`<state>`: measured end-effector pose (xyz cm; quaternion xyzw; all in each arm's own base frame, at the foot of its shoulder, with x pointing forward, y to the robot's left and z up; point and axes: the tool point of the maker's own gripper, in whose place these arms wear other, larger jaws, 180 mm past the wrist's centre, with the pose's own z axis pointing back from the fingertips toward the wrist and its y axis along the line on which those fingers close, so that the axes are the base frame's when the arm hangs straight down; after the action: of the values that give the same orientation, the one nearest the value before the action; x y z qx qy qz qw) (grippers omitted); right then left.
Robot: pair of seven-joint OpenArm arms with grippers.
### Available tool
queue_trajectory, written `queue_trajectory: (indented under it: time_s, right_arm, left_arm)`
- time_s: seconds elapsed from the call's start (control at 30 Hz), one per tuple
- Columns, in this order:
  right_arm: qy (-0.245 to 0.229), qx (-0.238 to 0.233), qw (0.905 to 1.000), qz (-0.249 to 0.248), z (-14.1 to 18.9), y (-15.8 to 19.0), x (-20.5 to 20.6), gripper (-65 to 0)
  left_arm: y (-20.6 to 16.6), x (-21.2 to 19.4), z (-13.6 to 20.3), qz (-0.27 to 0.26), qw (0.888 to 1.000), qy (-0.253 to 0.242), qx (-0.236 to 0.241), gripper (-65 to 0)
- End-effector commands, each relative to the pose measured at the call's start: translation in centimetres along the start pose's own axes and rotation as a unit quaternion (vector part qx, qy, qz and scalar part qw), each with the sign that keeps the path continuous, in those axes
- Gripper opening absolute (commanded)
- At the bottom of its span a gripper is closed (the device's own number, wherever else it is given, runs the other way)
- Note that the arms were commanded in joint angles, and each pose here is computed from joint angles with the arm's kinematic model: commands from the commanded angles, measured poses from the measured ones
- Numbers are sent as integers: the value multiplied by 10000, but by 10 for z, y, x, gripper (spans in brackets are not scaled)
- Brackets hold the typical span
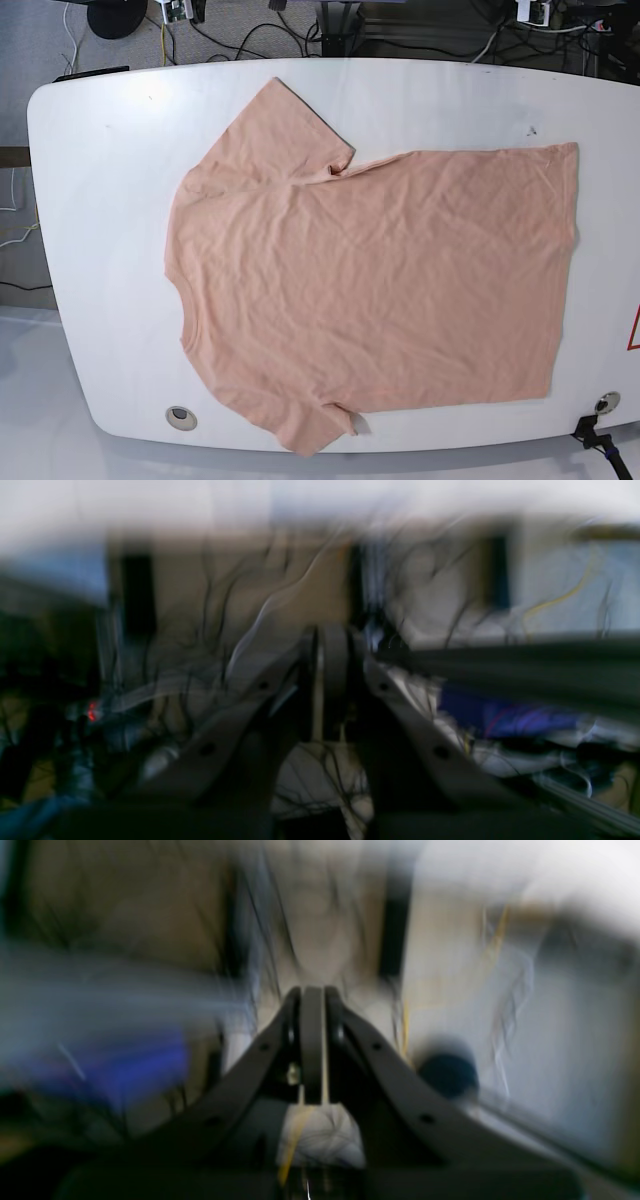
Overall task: Fold the T-shirt properly
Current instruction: 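Reach the right gripper to the peach T-shirt's shoulder and grasp it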
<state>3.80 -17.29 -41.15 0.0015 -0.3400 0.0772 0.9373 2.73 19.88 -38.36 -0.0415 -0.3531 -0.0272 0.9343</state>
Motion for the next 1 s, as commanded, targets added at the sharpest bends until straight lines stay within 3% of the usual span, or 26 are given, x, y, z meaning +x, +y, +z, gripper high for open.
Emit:
queue_trajectory:
  time_s: [0.0,0.33,0.57,0.63,0.73,0.83,0.97]
  right_arm:
    - [-239,-37,9997,-58,5,-5,17,-650]
    - [-1534,-496,9863,-357,20,-55,134,-650]
    - [-1925,-27,9803,-447,22,-46,173,-650]
    - [-1998,109,9784,-515,24,-45,179,-650]
    - [-2061,298,9762,-596,27,-45,185,-650]
    - [-2178,539,9717,-744,31,-44,194,-544]
    - [-2304,661,9658,-986,34,-45,202,-403]
  left_arm:
    - [4,20,5,-27,9996,-278,51,-650]
    - [5,110,8,-107,9905,-1366,77,-650]
    - [3,150,17,-226,9818,-1883,99,-641]
    - [0,162,24,-326,9785,-2032,102,-604]
    - [-4,178,34,-386,9741,-2227,94,-478]
    - [-4,183,38,-336,9724,-2309,48,-413]
    - [-3,182,36,-123,9744,-2245,-25,-383]
